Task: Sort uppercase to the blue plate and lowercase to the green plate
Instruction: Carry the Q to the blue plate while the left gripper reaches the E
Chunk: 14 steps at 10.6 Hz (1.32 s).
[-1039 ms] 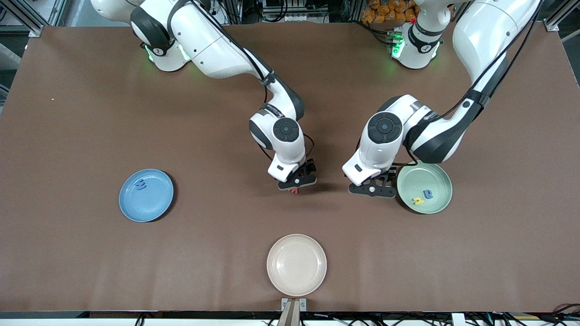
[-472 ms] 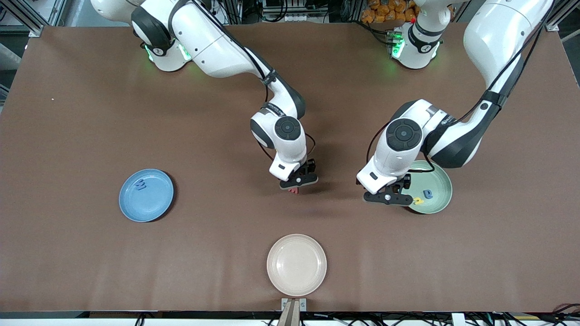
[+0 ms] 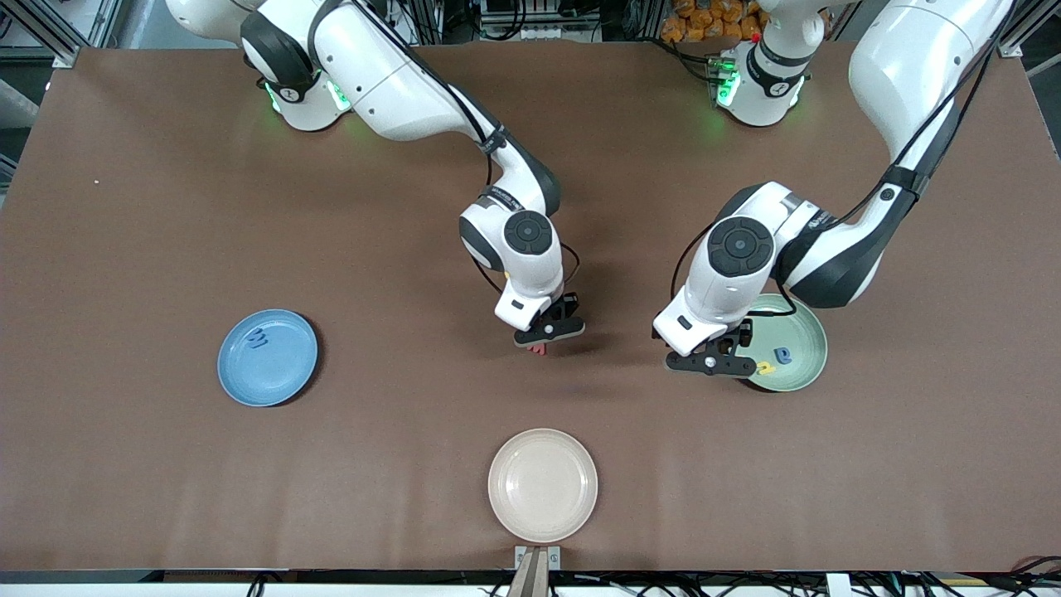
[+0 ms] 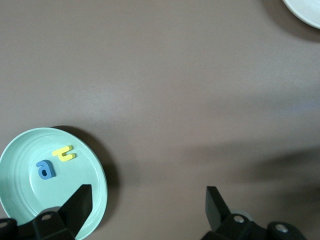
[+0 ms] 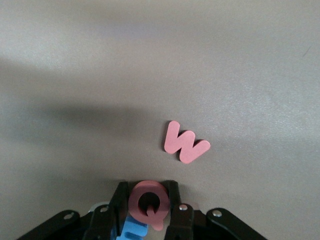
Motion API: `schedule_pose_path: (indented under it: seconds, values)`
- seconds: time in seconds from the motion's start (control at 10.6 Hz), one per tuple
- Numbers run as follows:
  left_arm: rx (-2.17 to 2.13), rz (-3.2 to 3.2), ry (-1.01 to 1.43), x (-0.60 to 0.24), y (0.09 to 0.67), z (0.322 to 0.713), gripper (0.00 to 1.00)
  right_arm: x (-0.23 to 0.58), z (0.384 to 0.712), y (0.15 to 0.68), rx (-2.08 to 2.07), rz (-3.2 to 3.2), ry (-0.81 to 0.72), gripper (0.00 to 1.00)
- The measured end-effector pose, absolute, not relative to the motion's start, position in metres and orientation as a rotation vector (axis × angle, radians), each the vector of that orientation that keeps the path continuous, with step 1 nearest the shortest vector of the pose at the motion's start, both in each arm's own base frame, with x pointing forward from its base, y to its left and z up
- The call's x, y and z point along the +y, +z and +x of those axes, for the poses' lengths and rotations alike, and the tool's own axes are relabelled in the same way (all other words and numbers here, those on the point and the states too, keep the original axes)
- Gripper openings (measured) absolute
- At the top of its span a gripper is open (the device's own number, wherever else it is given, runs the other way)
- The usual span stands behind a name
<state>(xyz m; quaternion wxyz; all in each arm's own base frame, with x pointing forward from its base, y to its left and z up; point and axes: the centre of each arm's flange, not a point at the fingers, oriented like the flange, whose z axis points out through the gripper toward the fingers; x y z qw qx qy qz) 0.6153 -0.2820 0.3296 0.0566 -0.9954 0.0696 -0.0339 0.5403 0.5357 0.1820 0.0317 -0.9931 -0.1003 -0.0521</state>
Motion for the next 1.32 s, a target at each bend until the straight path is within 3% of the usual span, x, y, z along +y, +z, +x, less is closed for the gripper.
schedule_pose_path:
  seconds: [0.28,0.66,1.32]
  values:
    - [0.213,-3.020,-0.105,-0.283,0.330,0.615,1.00,0.526,0.556,0.198,-0.277,-3.063,-0.191,0.37]
    - [0.214,-3.047,-0.094,-0.295,0.335,0.612,1.00,0.445,0.618,0.243,-0.282,-3.165,-0.154,0.37]
    - [0.464,-3.104,-0.038,-0.396,0.288,0.558,1.00,0.275,0.690,0.330,-0.626,-3.259,-0.003,0.37]
